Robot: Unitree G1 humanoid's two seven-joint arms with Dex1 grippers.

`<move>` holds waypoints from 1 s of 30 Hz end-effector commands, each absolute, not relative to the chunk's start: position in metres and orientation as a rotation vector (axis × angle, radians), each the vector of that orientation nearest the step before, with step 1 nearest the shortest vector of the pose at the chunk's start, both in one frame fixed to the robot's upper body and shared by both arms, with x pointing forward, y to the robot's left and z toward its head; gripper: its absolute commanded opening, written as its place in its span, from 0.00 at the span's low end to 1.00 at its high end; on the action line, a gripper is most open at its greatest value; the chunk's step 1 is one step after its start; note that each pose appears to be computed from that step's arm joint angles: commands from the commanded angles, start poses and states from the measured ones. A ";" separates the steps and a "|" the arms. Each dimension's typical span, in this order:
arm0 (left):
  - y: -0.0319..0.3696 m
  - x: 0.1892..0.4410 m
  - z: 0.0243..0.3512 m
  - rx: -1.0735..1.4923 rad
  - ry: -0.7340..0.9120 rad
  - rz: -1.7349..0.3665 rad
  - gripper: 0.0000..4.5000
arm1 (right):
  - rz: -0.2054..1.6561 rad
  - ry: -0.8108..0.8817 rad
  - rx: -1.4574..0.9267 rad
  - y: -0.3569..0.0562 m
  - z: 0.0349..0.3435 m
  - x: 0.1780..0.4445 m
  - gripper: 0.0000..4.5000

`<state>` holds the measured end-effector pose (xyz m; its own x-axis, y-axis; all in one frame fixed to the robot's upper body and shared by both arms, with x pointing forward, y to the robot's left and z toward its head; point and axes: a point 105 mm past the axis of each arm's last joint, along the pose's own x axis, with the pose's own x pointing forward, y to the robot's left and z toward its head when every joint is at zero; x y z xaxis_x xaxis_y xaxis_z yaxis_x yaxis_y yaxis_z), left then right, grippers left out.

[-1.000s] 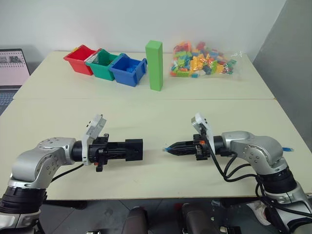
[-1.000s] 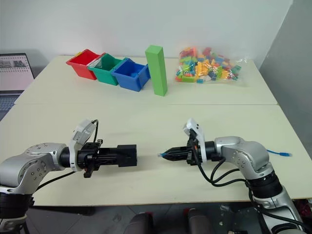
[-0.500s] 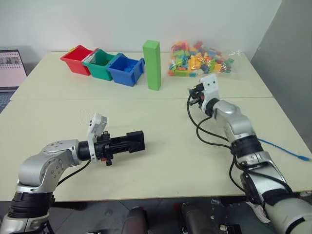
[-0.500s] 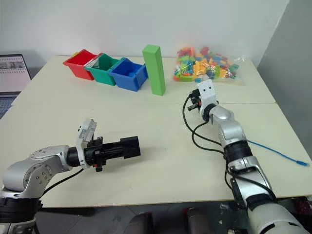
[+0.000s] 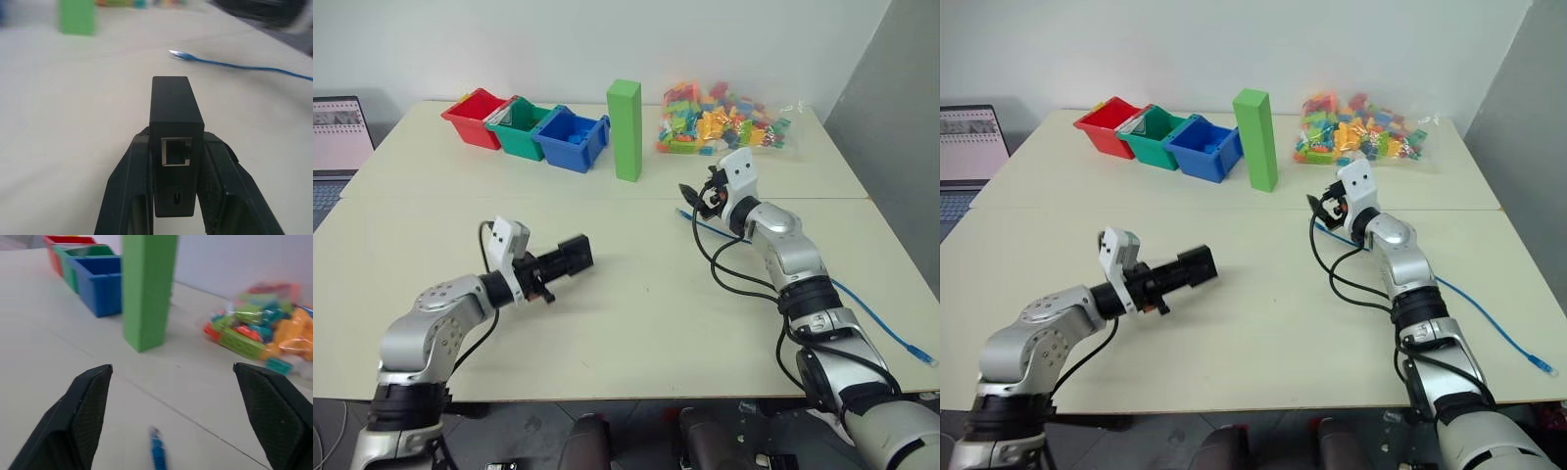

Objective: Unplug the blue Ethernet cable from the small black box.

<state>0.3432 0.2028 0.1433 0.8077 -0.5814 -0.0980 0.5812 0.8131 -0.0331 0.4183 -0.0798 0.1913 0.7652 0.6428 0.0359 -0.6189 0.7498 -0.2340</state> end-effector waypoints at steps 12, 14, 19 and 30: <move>0.253 0.406 0.132 0.147 -0.055 -0.210 0.25 | 1.151 0.004 -0.214 -0.012 0.186 0.309 1.00; 0.257 0.404 0.126 0.145 -0.036 -0.208 0.37 | 1.148 0.018 -0.216 -0.012 0.184 0.308 1.00; 0.265 0.398 0.117 0.129 -0.015 -0.201 0.63 | 1.137 0.038 -0.213 -0.013 0.181 0.307 1.00; 0.271 0.370 0.115 0.139 0.012 -0.207 1.00 | 1.118 0.045 -0.215 -0.015 0.178 0.308 1.00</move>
<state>0.3726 0.2654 0.0953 0.9741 -0.2127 -0.0768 0.2208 0.9679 0.1200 0.3116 -0.0154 0.1658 0.4356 0.8808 -0.1858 -0.8999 0.4208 -0.1146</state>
